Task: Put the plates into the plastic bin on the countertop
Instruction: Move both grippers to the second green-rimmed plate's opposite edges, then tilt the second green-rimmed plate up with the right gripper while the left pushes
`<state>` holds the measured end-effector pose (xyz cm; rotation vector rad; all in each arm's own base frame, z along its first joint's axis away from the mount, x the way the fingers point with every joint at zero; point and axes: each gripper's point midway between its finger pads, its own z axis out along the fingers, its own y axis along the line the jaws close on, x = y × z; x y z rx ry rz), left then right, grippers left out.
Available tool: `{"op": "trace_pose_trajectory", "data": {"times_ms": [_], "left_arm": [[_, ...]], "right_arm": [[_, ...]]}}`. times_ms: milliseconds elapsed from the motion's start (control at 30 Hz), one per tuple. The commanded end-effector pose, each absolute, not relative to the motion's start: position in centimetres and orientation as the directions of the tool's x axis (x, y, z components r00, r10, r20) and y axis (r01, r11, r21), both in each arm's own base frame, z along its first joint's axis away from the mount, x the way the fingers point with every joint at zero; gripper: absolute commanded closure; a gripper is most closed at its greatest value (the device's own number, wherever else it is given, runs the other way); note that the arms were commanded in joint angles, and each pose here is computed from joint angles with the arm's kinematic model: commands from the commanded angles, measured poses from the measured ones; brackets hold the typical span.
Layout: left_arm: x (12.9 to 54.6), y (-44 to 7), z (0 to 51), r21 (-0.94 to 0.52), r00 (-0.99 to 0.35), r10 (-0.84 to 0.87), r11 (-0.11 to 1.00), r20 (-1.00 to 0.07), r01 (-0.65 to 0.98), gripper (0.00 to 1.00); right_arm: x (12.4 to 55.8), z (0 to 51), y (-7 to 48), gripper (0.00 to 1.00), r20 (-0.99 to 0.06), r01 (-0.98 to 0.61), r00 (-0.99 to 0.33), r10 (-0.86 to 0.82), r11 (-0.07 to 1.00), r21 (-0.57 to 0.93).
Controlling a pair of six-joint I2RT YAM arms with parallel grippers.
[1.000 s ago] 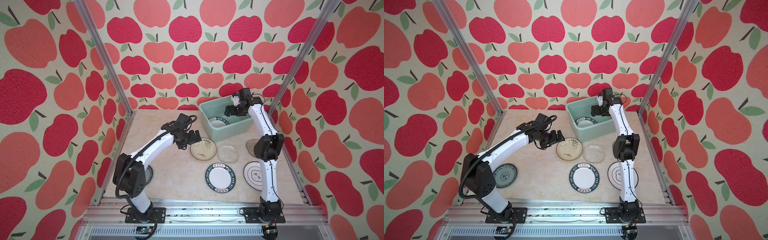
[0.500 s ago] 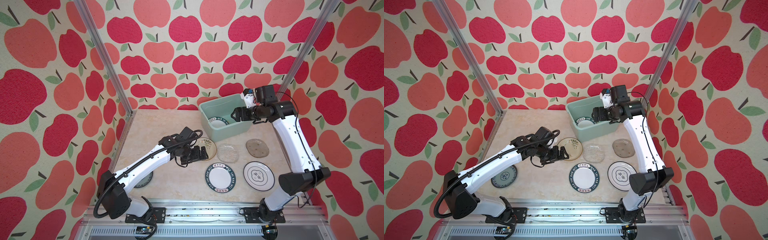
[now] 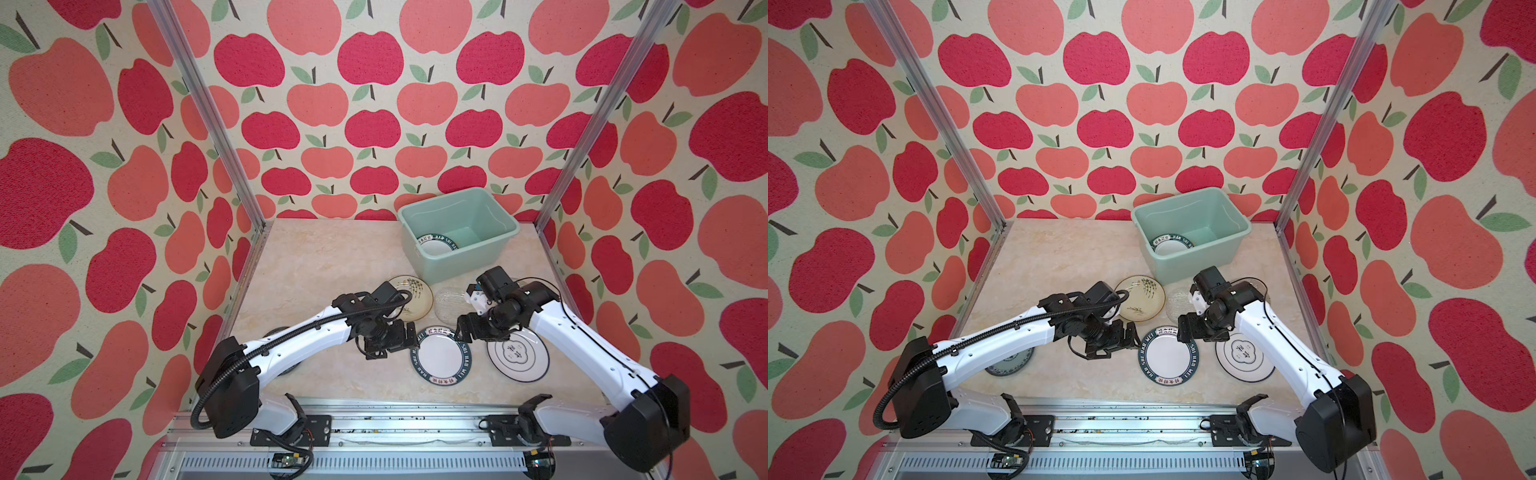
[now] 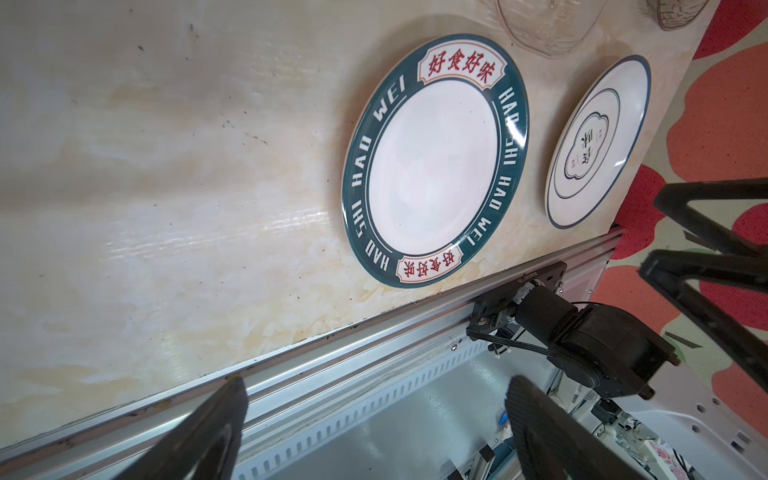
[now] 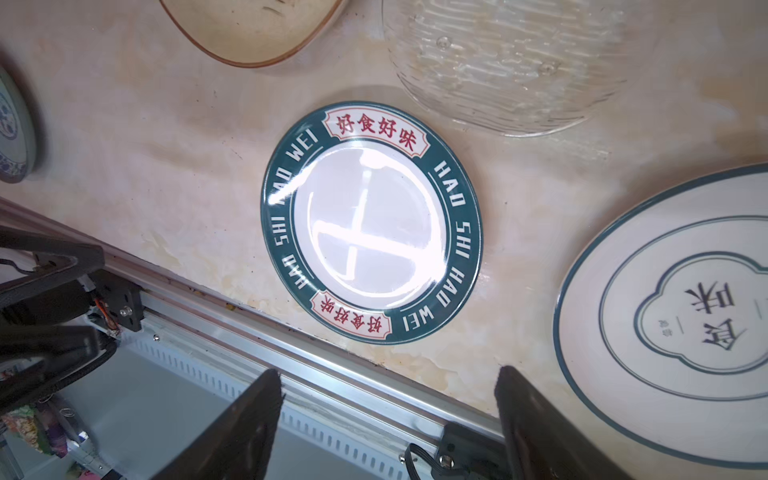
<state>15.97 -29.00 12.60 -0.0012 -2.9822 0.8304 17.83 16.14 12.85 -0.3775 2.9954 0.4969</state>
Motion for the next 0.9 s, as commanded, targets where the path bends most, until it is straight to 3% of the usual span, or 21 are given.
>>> {"op": "trace_pose_trajectory", "data": {"times_ms": [0,233,500,867], "left_arm": [[16.4,-30.0,11.6,-0.552,-0.999,0.000,0.833,0.047,-0.026,0.01],[17.9,-32.5,10.4,-0.629,-0.998,-0.003,0.776,0.066,-0.044,0.01],[18.9,-34.1,7.8,-0.615,-0.989,-0.010,0.782,0.150,-0.101,0.00],[19.5,-35.5,7.1,-0.641,-0.986,0.002,0.760,0.169,-0.109,0.02]], "right_arm": [[18.3,11.5,16.6,0.16,-0.129,-0.229,-0.972,-0.196,0.918,0.325],[17.7,7.3,16.5,0.16,-0.041,-0.198,-0.980,-0.195,0.926,0.323],[18.0,5.3,16.0,0.17,-0.007,-0.156,-0.987,-0.163,0.929,0.336],[18.0,3.6,16.3,0.18,0.020,-0.104,-0.992,-0.123,0.907,0.409]]}}
